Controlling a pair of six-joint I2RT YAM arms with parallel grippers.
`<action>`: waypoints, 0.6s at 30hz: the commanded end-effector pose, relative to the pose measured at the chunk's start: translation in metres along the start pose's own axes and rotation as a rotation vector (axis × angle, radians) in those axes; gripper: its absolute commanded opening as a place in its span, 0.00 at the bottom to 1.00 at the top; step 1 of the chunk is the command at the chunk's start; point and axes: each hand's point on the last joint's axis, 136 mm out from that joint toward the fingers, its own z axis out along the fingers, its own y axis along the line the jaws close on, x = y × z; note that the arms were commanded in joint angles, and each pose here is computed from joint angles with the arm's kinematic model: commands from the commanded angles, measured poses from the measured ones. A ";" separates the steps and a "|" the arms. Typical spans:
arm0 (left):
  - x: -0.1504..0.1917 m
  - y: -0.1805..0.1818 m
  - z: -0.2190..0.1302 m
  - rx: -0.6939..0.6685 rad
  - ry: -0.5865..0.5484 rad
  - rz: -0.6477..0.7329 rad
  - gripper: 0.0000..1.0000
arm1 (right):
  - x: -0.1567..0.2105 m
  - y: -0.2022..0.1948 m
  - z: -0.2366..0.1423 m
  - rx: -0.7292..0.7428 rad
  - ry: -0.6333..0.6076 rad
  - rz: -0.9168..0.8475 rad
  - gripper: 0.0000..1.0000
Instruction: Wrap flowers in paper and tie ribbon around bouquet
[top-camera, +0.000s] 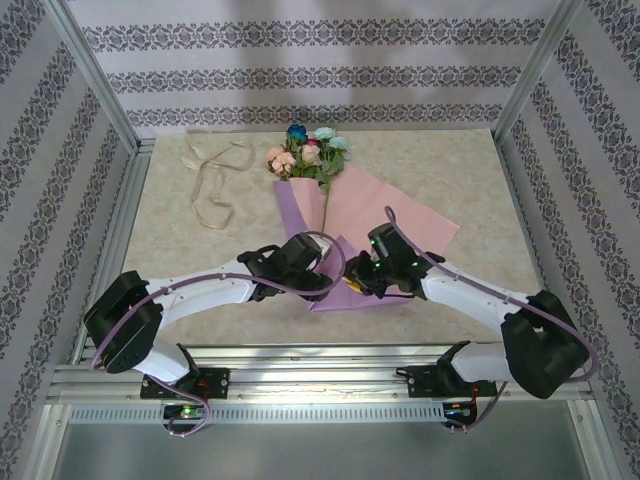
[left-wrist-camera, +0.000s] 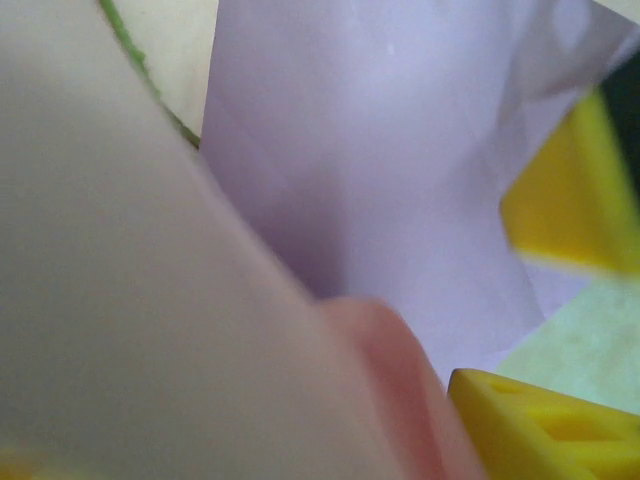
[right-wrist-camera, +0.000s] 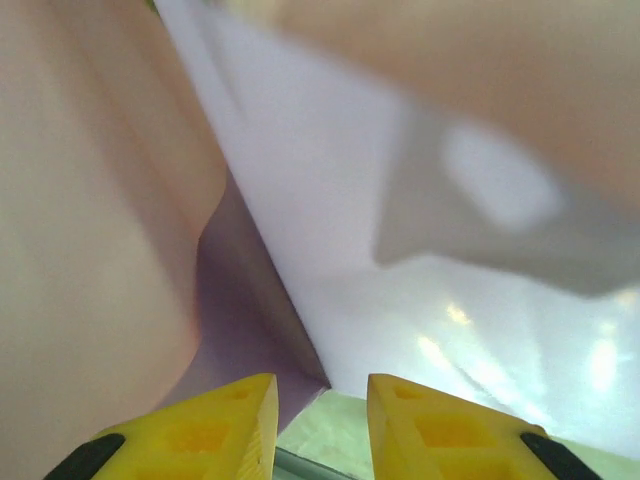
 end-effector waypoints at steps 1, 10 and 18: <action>-0.011 -0.019 -0.002 0.054 -0.023 0.072 0.71 | -0.022 -0.008 -0.024 0.014 -0.056 0.002 0.33; 0.002 -0.040 0.025 0.135 0.055 0.114 0.71 | -0.055 0.052 -0.062 -0.116 -0.074 -0.167 0.54; 0.003 -0.045 0.032 0.147 0.063 0.110 0.69 | -0.039 0.113 -0.064 -0.170 -0.100 -0.401 0.68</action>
